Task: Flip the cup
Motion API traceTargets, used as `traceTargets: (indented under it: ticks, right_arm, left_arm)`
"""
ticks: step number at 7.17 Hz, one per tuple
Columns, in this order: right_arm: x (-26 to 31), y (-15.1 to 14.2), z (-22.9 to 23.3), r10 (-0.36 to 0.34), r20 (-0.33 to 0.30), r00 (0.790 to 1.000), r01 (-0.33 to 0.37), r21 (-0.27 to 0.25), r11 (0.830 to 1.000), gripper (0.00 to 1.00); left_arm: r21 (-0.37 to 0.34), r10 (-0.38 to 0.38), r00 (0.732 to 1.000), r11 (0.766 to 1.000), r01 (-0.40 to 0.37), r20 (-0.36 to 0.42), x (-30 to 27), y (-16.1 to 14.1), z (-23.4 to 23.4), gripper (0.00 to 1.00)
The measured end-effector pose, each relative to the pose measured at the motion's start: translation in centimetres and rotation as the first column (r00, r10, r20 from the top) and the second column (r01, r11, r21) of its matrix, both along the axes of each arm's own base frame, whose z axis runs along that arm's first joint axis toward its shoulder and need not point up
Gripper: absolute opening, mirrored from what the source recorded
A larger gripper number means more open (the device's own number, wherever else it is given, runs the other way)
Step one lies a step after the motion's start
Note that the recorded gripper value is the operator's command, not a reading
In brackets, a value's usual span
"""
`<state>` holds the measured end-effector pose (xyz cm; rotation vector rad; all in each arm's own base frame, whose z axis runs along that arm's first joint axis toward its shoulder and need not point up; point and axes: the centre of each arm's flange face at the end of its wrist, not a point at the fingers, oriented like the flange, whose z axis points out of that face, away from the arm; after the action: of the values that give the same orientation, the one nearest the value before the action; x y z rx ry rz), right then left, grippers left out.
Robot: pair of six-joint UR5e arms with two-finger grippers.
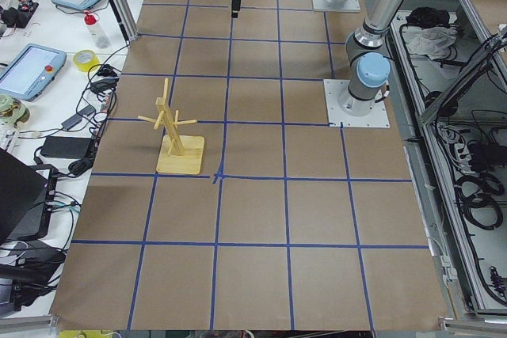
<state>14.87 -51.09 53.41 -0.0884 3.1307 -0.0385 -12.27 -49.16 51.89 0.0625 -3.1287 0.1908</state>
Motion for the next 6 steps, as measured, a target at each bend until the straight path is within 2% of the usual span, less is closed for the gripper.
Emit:
traceTargets:
  ticks: [4, 6]
  right_arm:
    - [-1.6, -1.4, 0.2, -0.022, -0.006, 1.0, 0.022, -0.011, 1.0, 1.0]
    - [-6.6, -4.0, -2.0, -0.048, -0.026, 0.999, 0.049, 0.026, 0.998, 1.0]
  left_arm:
    - [0.002, 0.0, 1.0, 1.0, 0.0, -0.001, 0.0, -0.1, -0.1, 1.0]
    - [0.004, 0.0, 1.0, 1.0, 0.0, -0.002, 0.0, -0.1, -0.2, 1.0]
